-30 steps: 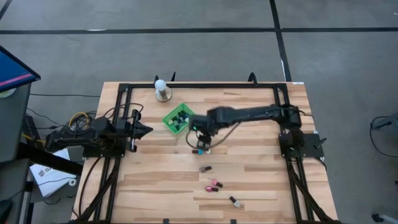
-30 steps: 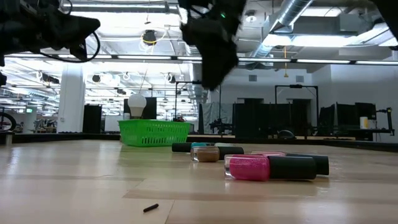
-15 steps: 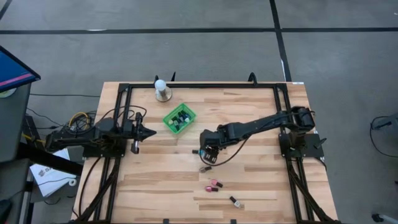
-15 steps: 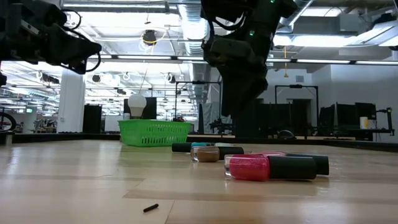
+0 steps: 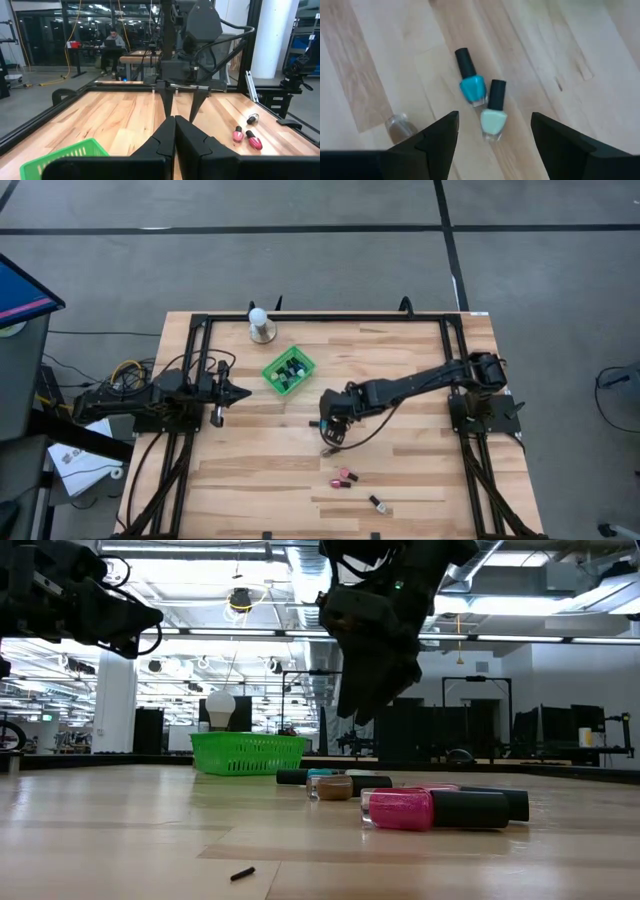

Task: Pick & Place Nail Polish
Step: Put the light green nail polish bottle into the green bin

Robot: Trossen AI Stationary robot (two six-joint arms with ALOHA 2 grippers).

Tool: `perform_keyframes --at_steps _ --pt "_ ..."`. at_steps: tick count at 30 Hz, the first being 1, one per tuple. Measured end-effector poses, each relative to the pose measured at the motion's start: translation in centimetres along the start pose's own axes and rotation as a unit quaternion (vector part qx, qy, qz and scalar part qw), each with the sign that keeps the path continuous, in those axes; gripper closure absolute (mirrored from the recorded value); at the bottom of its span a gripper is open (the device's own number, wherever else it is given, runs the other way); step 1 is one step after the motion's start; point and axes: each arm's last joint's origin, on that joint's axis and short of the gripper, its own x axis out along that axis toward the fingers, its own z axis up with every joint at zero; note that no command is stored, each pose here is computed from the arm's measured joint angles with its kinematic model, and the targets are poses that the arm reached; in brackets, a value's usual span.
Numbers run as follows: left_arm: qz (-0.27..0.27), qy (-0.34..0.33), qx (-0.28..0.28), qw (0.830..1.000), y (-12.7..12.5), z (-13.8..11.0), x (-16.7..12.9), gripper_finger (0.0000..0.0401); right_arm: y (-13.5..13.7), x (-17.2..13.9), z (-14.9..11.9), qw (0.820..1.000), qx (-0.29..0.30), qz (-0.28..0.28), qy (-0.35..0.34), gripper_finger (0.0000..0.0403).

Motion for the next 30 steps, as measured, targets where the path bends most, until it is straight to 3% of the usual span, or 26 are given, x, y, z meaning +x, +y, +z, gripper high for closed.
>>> perform_keyframes --at_steps 30 --pt "-0.001 0.000 0.000 1.000 0.0 0.0 0.0 0.0399 -1.5 3.7 -2.9 0.999 0.005 0.015 -0.029 0.0162"
